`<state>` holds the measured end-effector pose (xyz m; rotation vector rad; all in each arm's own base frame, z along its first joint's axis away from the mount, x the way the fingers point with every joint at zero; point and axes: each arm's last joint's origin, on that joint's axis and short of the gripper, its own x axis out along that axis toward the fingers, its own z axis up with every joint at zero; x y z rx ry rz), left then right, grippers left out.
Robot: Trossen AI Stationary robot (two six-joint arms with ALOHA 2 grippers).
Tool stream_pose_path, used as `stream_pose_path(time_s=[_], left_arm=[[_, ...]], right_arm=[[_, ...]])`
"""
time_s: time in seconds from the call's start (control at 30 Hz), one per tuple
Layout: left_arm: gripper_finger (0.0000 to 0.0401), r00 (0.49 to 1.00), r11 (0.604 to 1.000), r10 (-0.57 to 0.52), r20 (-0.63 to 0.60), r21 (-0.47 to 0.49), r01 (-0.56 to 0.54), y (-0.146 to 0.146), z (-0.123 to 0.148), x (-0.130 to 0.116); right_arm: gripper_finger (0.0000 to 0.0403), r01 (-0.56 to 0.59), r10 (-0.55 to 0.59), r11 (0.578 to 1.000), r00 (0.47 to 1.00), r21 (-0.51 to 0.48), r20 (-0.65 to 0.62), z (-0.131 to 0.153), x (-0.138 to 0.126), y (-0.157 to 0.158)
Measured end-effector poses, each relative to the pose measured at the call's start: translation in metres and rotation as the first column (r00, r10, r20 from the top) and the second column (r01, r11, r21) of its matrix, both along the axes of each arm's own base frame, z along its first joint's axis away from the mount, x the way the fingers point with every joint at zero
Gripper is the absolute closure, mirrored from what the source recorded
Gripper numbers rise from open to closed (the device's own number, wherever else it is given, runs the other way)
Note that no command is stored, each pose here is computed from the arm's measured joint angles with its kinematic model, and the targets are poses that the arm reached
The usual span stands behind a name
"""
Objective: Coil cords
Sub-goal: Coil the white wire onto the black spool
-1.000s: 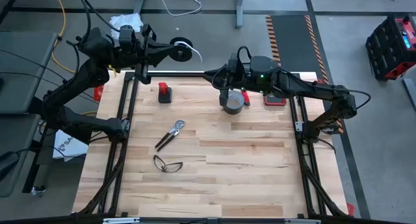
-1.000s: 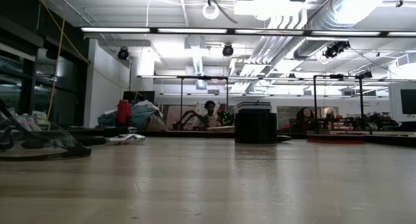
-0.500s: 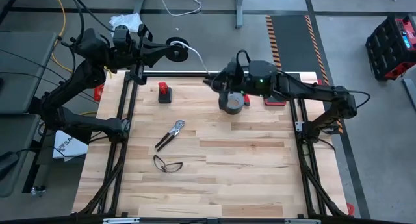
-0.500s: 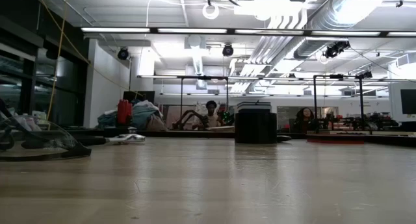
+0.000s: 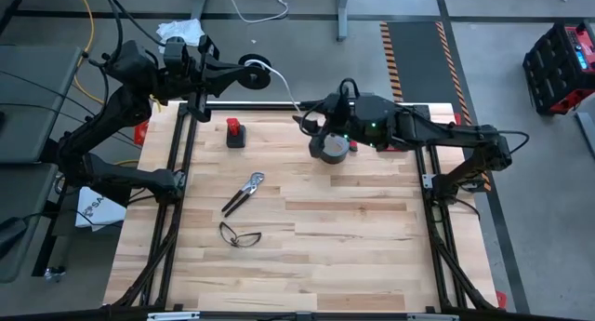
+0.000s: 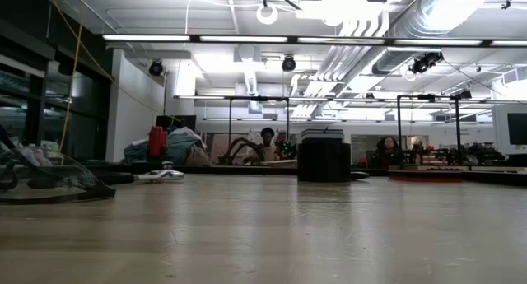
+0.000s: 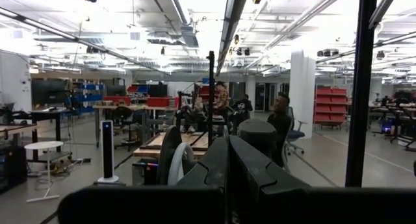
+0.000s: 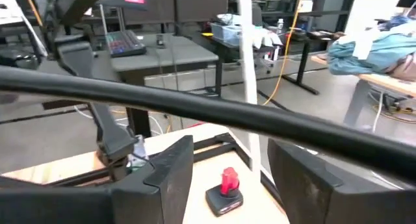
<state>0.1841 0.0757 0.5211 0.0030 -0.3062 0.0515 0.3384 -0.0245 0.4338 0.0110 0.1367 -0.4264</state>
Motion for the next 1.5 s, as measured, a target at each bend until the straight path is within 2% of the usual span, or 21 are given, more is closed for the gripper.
stream_pose_path(time_s=[0.2, 0.3, 0.5, 0.93, 1.23, 1.5], left_arm=[[0.0401, 1.000, 1.000, 0.001, 0.000, 0.001, -0.001, 0.000, 0.000, 0.000], [0.0401, 1.000, 1.000, 0.001, 0.000, 0.001, -0.001, 0.000, 0.000, 0.000], [0.0401, 1.000, 1.000, 0.006, 0.000, 0.002, -0.006, 0.000, 0.000, 0.000], [0.0401, 1.000, 1.000, 0.019, 0.001, -0.003, -0.019, 0.001, 0.000, 0.000], [0.0401, 1.000, 1.000, 0.019, 0.002, -0.008, -0.019, 0.001, 0.000, 0.000], [0.0401, 1.000, 1.000, 0.013, 0.001, -0.024, -0.013, 0.001, 0.000, 0.001]], right_arm=[[0.0208, 0.013, -0.012, 1.000, 0.997, 0.018, -0.072, -0.009, 0.001, -0.008], [0.0208, 0.024, -0.021, 0.999, 0.997, 0.037, -0.072, -0.012, 0.004, -0.011], [0.0209, 0.035, -0.034, 0.999, 0.997, 0.014, -0.062, -0.012, 0.007, -0.017], [0.0307, 0.028, -0.028, 1.000, 0.998, 0.012, -0.060, -0.012, 0.007, -0.018], [0.0313, 0.042, -0.041, 0.999, 0.997, 0.015, -0.059, -0.012, 0.006, -0.022], [0.0315, 0.001, 0.001, 1.000, 0.998, 0.023, -0.058, -0.012, 0.007, -0.021]])
